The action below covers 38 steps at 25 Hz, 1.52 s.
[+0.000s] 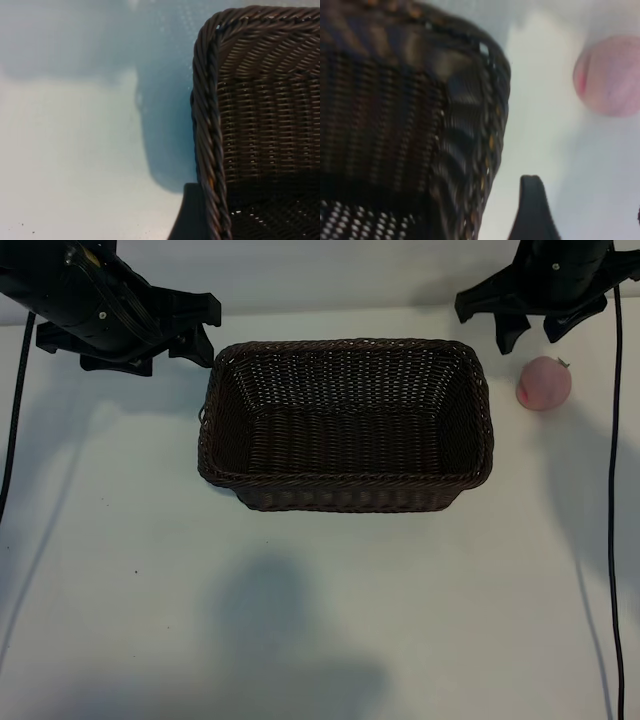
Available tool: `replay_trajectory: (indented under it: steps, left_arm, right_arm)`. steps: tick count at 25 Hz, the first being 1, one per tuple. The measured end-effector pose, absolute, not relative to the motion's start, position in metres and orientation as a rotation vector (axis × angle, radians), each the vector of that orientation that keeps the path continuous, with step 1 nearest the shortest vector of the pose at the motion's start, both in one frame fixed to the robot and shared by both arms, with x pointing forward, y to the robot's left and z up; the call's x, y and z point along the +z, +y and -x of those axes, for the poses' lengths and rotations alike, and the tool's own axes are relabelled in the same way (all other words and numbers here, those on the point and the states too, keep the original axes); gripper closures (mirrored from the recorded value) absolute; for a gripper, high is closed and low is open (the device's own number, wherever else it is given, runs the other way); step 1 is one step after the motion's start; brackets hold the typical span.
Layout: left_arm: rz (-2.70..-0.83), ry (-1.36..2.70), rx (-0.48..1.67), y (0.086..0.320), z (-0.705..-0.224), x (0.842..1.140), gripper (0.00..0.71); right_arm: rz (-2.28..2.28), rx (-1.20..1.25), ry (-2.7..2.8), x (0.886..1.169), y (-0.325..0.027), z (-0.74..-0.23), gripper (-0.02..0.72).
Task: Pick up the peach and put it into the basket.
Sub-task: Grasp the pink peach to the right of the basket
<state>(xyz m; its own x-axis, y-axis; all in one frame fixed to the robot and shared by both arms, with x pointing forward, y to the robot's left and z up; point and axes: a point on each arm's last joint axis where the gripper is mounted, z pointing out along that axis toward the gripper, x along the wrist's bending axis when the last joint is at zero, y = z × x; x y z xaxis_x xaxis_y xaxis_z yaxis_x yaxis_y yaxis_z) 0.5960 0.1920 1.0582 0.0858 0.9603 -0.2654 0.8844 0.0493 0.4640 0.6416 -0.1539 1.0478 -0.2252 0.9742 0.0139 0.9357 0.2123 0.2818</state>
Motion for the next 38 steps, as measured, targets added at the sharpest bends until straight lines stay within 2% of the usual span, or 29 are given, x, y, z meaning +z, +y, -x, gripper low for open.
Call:
replay_trajectory:
  steps: [5,10,16,27,30,35,38]
  left_arm:
    - [-1.853,1.814,0.187,0.192,-0.596,1.058,0.121]
    - [-1.854,1.815,0.186,0.192,-0.596,1.058,0.121]
    - [-1.854,1.815,0.186,0.192,-0.596,1.058,0.121]
    - [-1.859,1.812,0.189,0.192,-0.596,1.058,0.121]
    - [-1.858,1.812,0.19,0.192,-0.596,1.058,0.121]
    - [-1.858,1.812,0.189,0.192,-0.596,1.058,0.121]
    - [-1.858,1.812,0.189,0.192,-0.596,1.058,0.121]
  right_arm:
    - [-1.949,0.371,2.239,1.035,-0.182,-0.659,0.198]
    - [-1.977,0.328,2.234,0.996,-0.195,-0.679,0.193]
    - [-1.977,0.417,2.155,0.959,-0.196,-0.702,0.193]
    - [-2.076,0.364,2.071,0.922,-0.234,-0.716,0.202]
    - [-2.082,0.353,2.124,0.913,-0.233,-0.715,0.273]
    - [-2.101,0.369,2.149,0.916,-0.231,-0.714,0.592]
    - [-2.089,0.357,2.153,0.93,-0.232,-0.71,0.643]
